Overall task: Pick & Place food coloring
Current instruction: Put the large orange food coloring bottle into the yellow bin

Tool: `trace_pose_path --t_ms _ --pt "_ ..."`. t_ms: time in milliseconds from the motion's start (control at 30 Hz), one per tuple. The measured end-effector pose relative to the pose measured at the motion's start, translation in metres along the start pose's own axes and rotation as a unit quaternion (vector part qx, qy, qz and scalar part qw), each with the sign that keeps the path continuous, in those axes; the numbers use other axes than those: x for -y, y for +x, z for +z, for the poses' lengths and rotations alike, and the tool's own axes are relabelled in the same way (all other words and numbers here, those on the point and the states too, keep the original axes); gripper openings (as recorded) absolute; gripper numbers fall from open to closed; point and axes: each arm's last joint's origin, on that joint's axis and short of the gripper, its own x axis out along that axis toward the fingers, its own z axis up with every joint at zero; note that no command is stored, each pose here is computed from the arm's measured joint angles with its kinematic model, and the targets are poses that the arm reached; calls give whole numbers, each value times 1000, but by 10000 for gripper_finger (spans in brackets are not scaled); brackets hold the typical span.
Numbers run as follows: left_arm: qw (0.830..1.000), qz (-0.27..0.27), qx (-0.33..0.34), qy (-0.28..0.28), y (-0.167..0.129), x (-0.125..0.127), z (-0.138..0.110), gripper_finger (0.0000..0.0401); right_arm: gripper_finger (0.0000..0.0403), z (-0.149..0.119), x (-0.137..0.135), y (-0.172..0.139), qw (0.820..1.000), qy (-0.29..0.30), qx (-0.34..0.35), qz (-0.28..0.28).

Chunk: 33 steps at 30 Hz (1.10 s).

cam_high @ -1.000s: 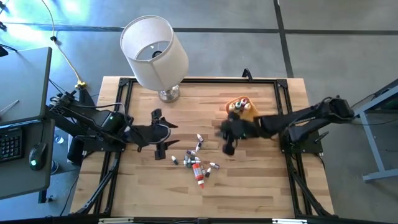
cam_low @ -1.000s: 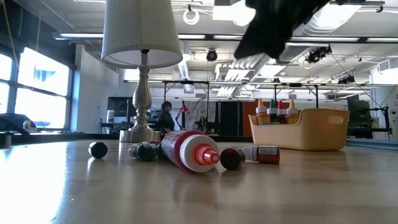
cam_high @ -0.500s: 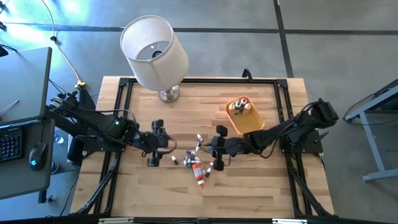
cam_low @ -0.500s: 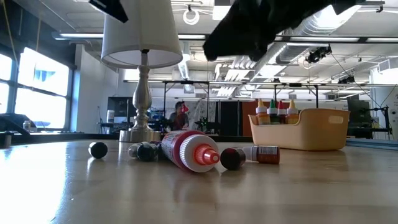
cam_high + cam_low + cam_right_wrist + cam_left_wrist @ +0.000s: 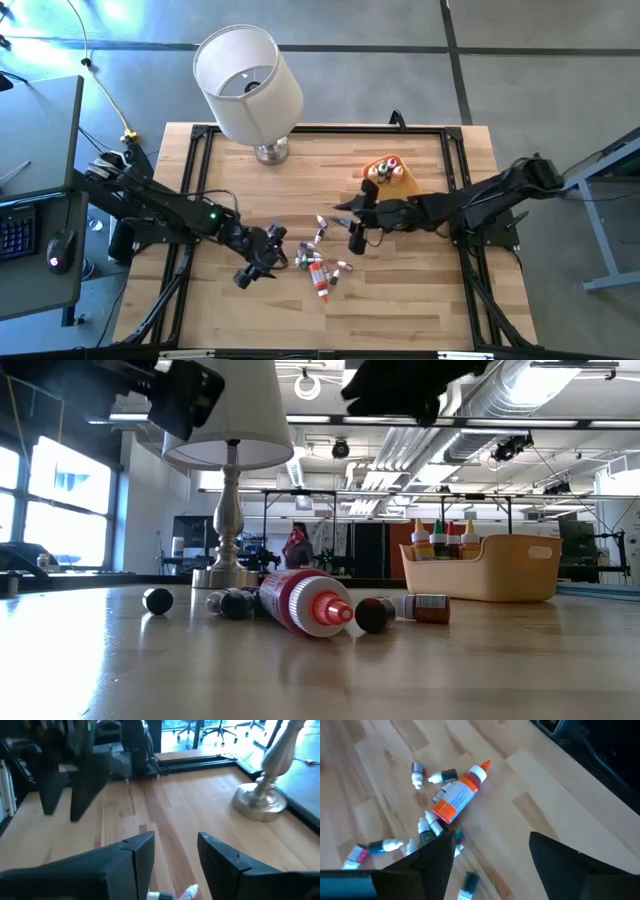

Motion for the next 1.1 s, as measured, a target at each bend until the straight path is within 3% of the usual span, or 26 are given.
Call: trace_pose_path --t_ms 233,367,500,733,967,1100 --pt "998 -36 -6 -48 29 1 -2 250 128 14 5 -35 998 60 -5 8" --pt "998 -35 11 -52 43 0 0 250 126 11 1 -40 998 60 -17 3" --pt "999 -30 22 -35 53 -1 2 250 126 9 -2 -42 999 48 -19 1" --pt "999 8 19 36 57 -12 30 250 124 12 0 -44 999 52 -9 -3" --pt "995 -18 -68 71 89 -21 49 250 108 11 6 -60 999 36 -37 -15" --pt "990 -30 -98 102 113 -27 60 250 94 6 9 -81 995 62 -71 -27"
